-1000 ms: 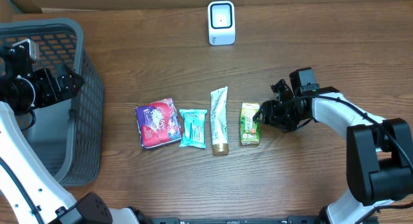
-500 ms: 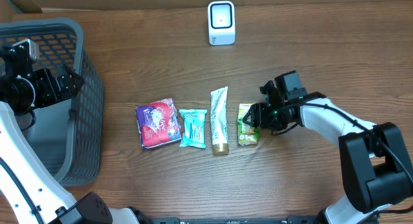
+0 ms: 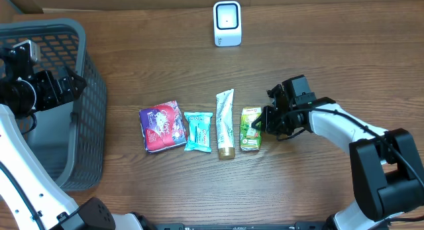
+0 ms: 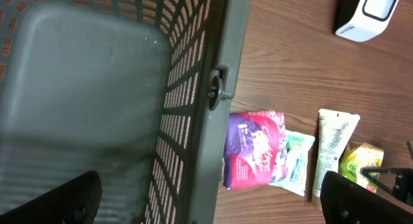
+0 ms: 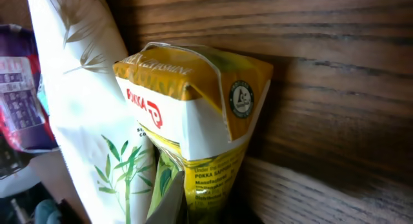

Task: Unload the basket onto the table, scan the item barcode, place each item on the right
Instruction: 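Adjust the right gripper around the green tea carton and grasp it, then lift the green tea carton and hold it up to the white scanner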

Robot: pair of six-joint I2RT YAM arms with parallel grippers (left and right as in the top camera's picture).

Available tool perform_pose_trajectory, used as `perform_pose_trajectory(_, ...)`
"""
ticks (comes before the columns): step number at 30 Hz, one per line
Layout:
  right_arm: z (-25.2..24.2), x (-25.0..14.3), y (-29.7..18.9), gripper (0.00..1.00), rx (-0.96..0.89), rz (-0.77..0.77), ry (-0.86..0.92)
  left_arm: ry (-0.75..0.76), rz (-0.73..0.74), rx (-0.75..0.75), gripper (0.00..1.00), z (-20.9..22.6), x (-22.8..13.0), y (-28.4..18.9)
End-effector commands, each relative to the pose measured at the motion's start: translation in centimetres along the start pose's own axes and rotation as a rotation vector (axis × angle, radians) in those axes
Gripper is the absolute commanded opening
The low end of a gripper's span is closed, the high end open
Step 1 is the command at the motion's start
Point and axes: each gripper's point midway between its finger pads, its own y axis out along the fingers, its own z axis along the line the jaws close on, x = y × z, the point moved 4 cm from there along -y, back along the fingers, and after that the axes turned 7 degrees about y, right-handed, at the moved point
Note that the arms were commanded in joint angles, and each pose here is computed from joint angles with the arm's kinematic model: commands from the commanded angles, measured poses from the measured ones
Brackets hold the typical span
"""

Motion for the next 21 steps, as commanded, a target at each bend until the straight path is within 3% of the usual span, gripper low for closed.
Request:
perform_pose_trajectory(1,-2.9,-0.5,0.4,0.04,-0.076,0.057,0.044,0.003,0.005,0.0,1.0,0.1,0.1,0.2)
perform_pose_trajectory(9,4.8,-0.3,-5.0,0.04,0.467,0.199,-0.199,0.003,0.005,0.0,1.0,0.1,0.1,0.2)
perform_pose_trajectory(21,12.8,1.0,-12.7,0.03,0.83,0.216,-0.301,0.003,0.005,0.0,1.0,0.1,0.1,0.2)
